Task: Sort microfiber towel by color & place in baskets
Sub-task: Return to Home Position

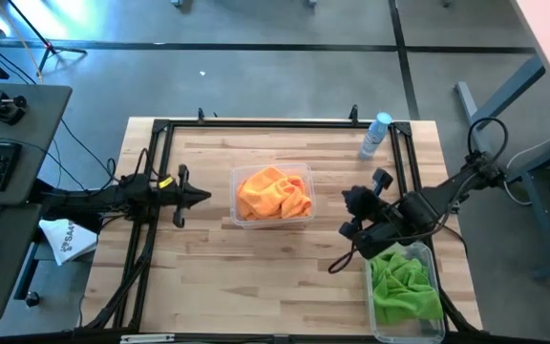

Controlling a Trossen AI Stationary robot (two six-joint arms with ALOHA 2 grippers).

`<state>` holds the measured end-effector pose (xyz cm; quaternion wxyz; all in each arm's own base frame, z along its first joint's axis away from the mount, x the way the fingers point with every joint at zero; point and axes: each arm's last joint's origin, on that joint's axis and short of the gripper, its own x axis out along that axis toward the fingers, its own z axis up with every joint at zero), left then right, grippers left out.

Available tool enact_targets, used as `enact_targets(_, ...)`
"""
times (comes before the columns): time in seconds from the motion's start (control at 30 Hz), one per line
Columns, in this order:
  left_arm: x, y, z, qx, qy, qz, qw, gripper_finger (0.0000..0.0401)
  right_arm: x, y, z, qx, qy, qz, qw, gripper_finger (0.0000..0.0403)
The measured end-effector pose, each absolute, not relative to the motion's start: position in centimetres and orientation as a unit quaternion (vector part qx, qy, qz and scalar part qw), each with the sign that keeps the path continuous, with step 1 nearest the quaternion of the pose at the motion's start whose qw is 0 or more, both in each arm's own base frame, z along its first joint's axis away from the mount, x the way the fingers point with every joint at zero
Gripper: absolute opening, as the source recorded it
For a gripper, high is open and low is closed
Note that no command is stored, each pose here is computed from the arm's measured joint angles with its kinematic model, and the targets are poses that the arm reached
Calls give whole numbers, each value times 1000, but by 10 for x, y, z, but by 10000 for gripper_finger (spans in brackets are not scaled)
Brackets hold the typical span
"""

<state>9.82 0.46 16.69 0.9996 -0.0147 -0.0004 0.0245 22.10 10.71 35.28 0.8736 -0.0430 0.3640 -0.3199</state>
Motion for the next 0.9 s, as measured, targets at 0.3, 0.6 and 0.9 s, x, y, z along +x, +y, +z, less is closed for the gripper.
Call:
enact_targets(0.3,98,6,167,0,1,44,999,0,221,95,351,-114,412,-312,848,0)
enact_targets(0.6,98,6,167,-7,1,44,999,0,199,73,283,-74,375,-223,897,0)
enact_targets(0.9,98,6,167,-8,1,44,999,0,156,37,231,-4,202,-98,975,0)
